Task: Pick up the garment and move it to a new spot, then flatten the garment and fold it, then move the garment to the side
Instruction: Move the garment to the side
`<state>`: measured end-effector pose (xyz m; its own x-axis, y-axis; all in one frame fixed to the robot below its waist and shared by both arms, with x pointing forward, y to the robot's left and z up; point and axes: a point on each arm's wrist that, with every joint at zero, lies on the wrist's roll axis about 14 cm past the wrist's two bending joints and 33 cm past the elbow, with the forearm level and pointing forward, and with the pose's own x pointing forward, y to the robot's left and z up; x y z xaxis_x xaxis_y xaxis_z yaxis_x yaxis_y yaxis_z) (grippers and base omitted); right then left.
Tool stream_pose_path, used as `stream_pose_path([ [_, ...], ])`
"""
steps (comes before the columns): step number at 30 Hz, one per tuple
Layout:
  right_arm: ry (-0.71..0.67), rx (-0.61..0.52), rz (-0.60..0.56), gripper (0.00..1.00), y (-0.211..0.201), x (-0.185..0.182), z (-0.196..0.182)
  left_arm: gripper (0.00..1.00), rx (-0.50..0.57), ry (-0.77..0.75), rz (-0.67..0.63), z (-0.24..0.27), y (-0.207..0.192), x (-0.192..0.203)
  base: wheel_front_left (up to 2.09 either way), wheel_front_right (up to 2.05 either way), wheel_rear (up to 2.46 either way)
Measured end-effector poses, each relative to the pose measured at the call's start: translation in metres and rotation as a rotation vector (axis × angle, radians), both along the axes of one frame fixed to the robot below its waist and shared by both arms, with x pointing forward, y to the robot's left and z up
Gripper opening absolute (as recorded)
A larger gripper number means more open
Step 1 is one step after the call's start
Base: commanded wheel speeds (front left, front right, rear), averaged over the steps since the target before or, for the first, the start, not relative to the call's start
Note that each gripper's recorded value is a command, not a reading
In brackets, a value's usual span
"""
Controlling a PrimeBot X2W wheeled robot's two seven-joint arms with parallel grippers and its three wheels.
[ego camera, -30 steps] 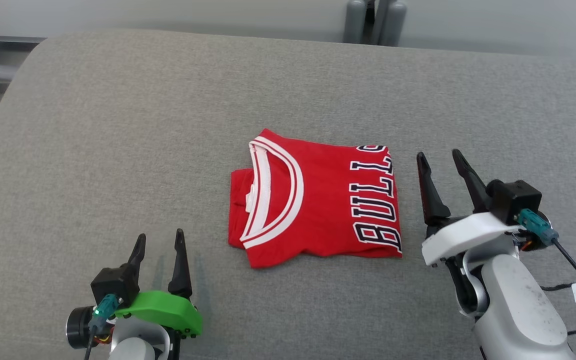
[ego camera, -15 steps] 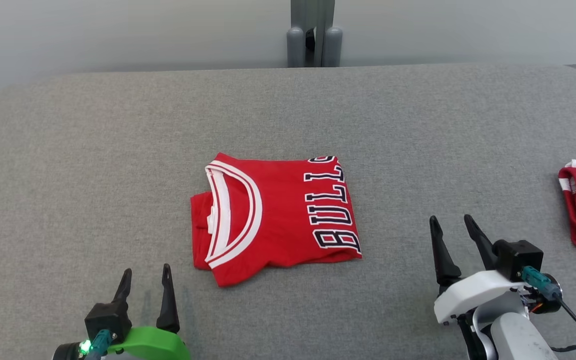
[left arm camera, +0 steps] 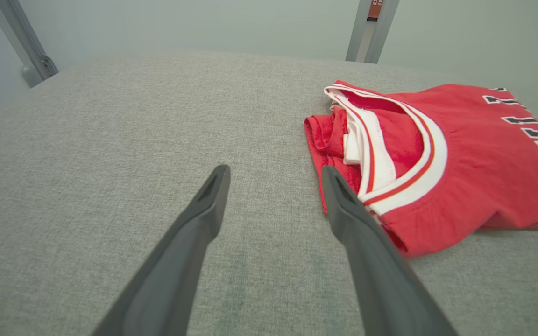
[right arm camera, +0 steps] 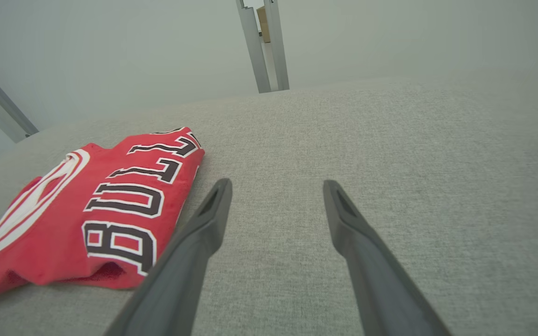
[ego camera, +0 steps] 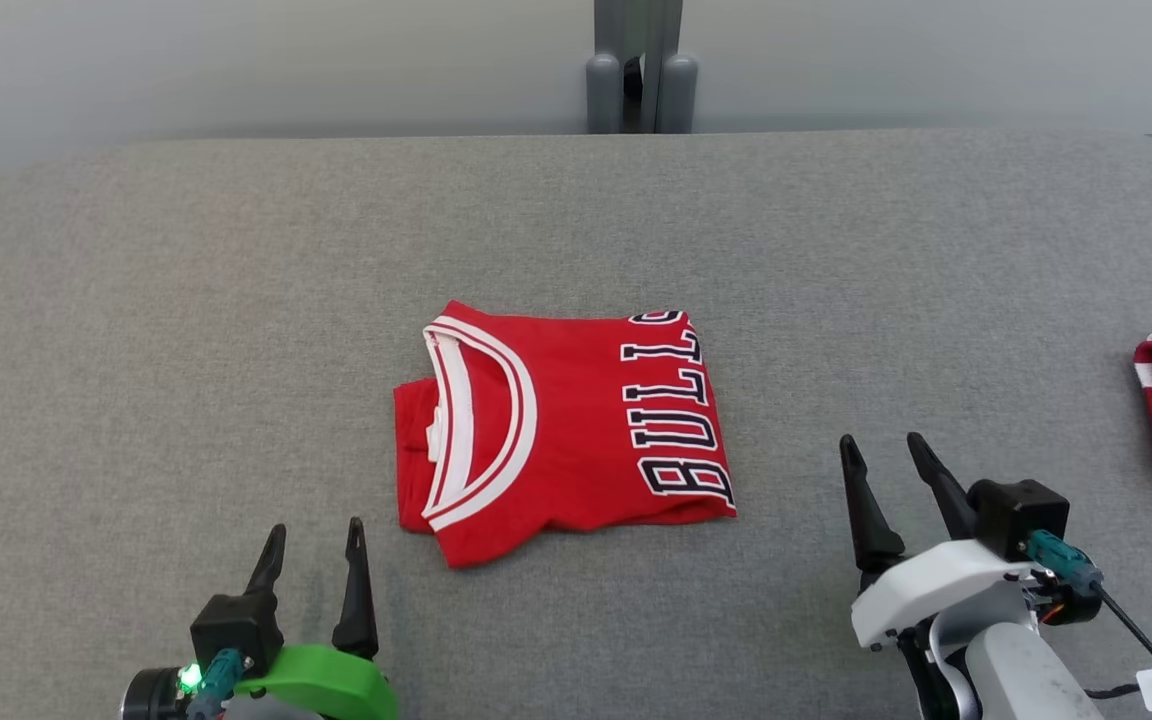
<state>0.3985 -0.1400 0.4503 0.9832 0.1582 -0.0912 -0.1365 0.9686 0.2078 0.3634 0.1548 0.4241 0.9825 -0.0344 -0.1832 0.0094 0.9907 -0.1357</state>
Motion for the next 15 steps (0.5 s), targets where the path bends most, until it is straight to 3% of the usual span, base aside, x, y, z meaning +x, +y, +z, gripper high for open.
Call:
stream_pose_path([
  [7, -0.010, 0.008, 0.123, 1.00, 0.044, 0.031, 0.004, 1.00, -0.020, -0.011, -0.022, 0.004, -0.005, 0.000, 0.00, 0.00, 0.00],
  [15, 0.111, 0.019, 0.250, 1.00, 0.099, 0.055, -0.029, 1.00, -0.043, 0.037, 0.073, -0.008, 0.020, -0.021, 0.00, 0.00, 0.00],
])
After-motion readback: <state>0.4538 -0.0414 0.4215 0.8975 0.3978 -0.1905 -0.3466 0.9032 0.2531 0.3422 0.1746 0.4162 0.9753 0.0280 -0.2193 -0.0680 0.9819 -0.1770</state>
